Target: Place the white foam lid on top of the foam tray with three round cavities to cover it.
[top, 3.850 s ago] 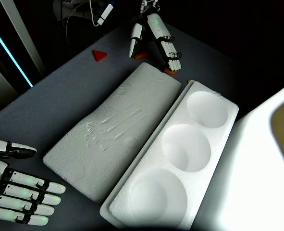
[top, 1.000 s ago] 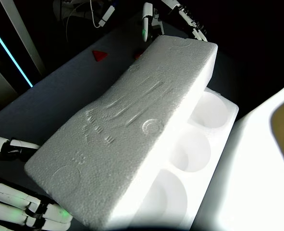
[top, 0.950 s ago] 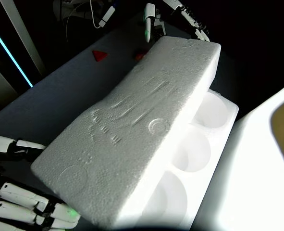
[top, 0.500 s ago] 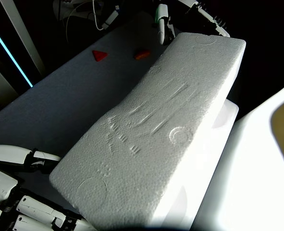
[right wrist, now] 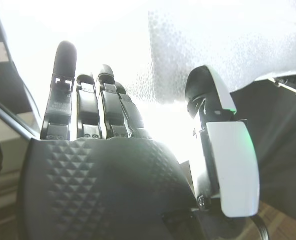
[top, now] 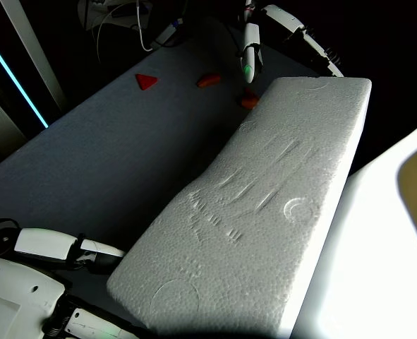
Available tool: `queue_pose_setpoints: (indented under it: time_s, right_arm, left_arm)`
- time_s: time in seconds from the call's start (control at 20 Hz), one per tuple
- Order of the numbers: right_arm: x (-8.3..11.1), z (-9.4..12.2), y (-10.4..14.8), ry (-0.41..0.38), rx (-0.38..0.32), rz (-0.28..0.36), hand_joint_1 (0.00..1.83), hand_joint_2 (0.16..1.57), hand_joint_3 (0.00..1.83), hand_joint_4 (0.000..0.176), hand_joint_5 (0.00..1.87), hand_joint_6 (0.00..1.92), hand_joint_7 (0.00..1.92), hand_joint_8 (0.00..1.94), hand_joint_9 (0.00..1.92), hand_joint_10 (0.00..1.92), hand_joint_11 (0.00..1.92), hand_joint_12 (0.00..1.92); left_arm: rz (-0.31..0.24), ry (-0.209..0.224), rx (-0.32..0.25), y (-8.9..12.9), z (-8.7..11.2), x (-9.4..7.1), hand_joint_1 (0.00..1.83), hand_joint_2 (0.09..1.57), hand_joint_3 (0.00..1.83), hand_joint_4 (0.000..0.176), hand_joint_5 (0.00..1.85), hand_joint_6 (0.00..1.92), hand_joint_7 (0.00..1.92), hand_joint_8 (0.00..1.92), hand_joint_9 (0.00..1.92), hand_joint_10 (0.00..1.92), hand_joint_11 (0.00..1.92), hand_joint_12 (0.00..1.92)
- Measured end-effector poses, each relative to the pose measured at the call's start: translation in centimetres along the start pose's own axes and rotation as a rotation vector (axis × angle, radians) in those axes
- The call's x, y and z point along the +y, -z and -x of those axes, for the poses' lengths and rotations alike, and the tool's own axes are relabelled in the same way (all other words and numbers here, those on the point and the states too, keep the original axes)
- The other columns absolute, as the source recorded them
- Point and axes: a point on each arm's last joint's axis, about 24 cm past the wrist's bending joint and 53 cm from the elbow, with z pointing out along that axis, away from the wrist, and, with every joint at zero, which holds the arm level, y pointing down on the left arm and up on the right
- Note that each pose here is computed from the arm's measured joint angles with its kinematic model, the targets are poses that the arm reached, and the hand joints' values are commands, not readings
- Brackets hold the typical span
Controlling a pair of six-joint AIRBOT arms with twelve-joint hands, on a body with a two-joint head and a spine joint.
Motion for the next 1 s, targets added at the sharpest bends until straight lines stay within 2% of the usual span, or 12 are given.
queue_pose_setpoints:
  time_s: [0.05,0.15,0.2,0.3,0.35,0.45,0.6,0.7,0.75,0.8,0.9,1.0]
  right_arm:
    - [-0.3,-0.2,-0.2,0.001,0.009,-0.009,0.44,1.30,0.00,0.000,0.00,0.00,0.00,0.00,0.00,0.03,0.00,1.09]
    - [-0.7,-0.1,-0.3,-0.001,0.009,-0.020,0.47,1.30,0.00,0.000,0.00,0.00,0.00,0.00,0.00,0.00,0.00,0.26]
    - [-0.9,-0.1,-0.4,-0.003,0.010,-0.026,0.49,1.30,0.00,0.000,0.00,0.00,0.00,0.00,0.00,0.00,0.00,0.05]
    - [-1.3,-0.3,-0.6,-0.002,0.015,-0.038,0.47,1.29,0.00,0.000,0.00,0.00,0.00,0.00,0.00,0.00,0.05,0.03]
    - [-1.4,-0.2,-0.8,-0.005,0.017,-0.044,0.46,1.27,0.01,0.000,0.00,0.00,0.00,0.00,0.02,0.01,0.01,0.42]
    - [-1.5,0.0,-1.3,-0.005,0.015,-0.047,0.54,1.27,0.00,0.000,0.00,0.00,0.01,0.00,0.04,0.02,0.00,0.68]
    - [-1.7,0.0,-2.0,-0.006,0.018,-0.052,0.54,1.27,0.00,0.000,0.00,0.00,0.01,0.00,0.05,0.03,0.00,0.79]
    - [-1.9,-0.2,-2.3,-0.008,0.028,-0.063,0.56,1.27,0.00,0.000,0.00,0.00,0.00,0.00,0.00,0.00,0.00,0.54]
    - [-2.0,-0.3,-2.3,-0.008,0.030,-0.066,0.56,1.26,0.00,0.000,0.00,0.00,0.00,0.00,0.02,0.01,0.00,0.59]
    - [-2.2,-0.4,-2.5,-0.009,0.030,-0.069,0.58,1.23,0.00,0.000,0.01,0.00,0.08,0.02,0.10,0.05,0.00,0.83]
    - [-2.3,-0.4,-2.6,-0.010,0.033,-0.072,0.60,1.18,0.00,0.000,0.00,0.00,0.00,0.00,0.00,0.00,0.00,0.10]
    - [-2.5,-0.4,-2.7,-0.006,0.035,-0.077,0.57,1.18,0.00,0.000,0.00,0.00,0.00,0.00,0.00,0.00,0.00,0.00]
  left_arm:
    - [0.001,-0.002,-0.002,-0.2,0.1,0.1,0.63,1.01,0.00,0.000,0.25,0.00,0.07,0.00,0.00,0.00,0.00,0.66]
    - [0.007,0.002,-0.003,-0.8,0.0,0.3,0.63,1.02,0.00,0.000,0.23,0.00,0.06,0.00,0.00,0.00,0.00,0.58]
    - [0.013,0.004,-0.002,-1.1,-0.1,0.5,0.63,1.03,0.00,0.000,0.22,0.00,0.05,0.00,0.00,0.00,0.00,0.51]
    - [0.022,0.005,-0.002,-1.7,-0.1,0.7,0.63,1.03,0.00,0.000,0.22,0.00,0.05,0.00,0.00,0.00,0.00,0.45]
    - [0.022,0.007,-0.003,-1.9,-0.1,0.7,0.62,1.03,0.00,0.000,0.22,0.00,0.06,0.00,0.00,0.00,0.00,0.53]
    - [0.028,0.008,-0.005,-2.0,0.0,1.0,0.61,1.04,0.00,0.000,0.22,0.00,0.07,0.00,0.01,0.00,0.00,0.64]
    - [0.045,0.007,-0.009,-2.6,0.2,1.4,0.63,1.04,0.00,0.000,0.21,0.00,0.05,0.00,0.00,0.00,0.00,0.49]
    - [0.057,0.011,-0.009,-2.7,0.1,1.9,0.62,1.07,0.00,0.000,0.18,0.00,0.03,0.00,0.00,0.00,0.00,0.43]
    - [0.059,0.011,-0.010,-2.9,0.1,1.9,0.61,1.07,0.00,0.000,0.17,0.00,0.02,0.00,0.00,0.00,0.00,0.44]
    - [0.062,0.014,-0.013,-3.0,0.1,2.0,0.58,1.08,0.00,0.006,0.16,0.00,0.01,0.00,0.00,0.00,0.00,0.30]
    - [0.069,0.009,-0.011,-3.1,0.2,2.2,0.58,1.07,0.00,0.000,0.13,0.00,0.00,0.00,0.00,0.00,0.00,0.29]
    - [0.074,0.008,-0.010,-3.3,0.0,2.5,0.54,1.03,0.00,0.028,0.07,0.01,0.00,0.00,0.00,0.00,0.00,0.29]
